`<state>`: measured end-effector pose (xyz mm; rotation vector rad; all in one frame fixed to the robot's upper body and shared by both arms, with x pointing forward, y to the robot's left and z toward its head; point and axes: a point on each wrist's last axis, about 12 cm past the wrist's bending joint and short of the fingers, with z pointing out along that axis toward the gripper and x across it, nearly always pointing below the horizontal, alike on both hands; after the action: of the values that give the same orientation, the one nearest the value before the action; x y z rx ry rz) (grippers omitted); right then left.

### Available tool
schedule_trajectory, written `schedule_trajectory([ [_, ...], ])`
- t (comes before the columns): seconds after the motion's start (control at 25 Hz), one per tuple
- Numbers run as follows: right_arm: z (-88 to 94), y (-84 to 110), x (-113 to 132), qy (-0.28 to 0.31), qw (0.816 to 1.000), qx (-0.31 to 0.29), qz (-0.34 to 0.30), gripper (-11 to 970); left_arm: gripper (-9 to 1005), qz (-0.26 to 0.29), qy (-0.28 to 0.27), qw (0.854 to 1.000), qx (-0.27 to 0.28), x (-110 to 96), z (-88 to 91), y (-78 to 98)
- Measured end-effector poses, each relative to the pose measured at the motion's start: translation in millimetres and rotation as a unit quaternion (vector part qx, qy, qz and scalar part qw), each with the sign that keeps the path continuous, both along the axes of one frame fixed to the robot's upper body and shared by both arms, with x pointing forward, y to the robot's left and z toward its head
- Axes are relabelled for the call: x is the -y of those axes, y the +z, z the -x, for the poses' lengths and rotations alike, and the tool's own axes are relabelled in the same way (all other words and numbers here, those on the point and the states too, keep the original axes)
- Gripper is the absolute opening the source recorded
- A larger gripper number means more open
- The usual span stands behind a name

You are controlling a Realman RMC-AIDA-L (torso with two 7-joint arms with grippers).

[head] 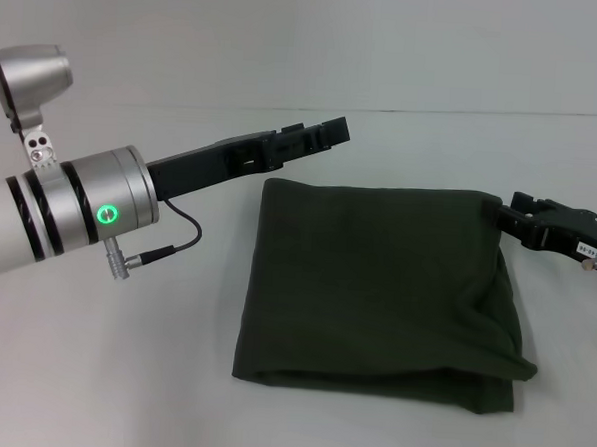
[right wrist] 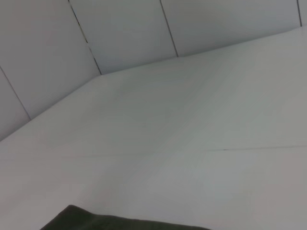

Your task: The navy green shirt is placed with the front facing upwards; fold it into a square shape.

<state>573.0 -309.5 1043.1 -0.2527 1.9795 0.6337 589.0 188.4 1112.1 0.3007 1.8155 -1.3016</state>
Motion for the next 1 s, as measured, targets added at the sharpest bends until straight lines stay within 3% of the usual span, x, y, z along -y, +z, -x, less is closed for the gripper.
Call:
schedule_trajectory([
  [0.52,-5.4,-4.6,-12.2,0.009,1.0,-0.025,0.005,569,878,0.0,0.0,1.0,0.001,0.3,-0.2,0.2],
  [1.0,-5.3,-3.8,-8.6,0.001,1.0,-0.02,0.007,332,878,-0.002,0.001,1.0,0.002,-0.3,0.3,-0.9],
])
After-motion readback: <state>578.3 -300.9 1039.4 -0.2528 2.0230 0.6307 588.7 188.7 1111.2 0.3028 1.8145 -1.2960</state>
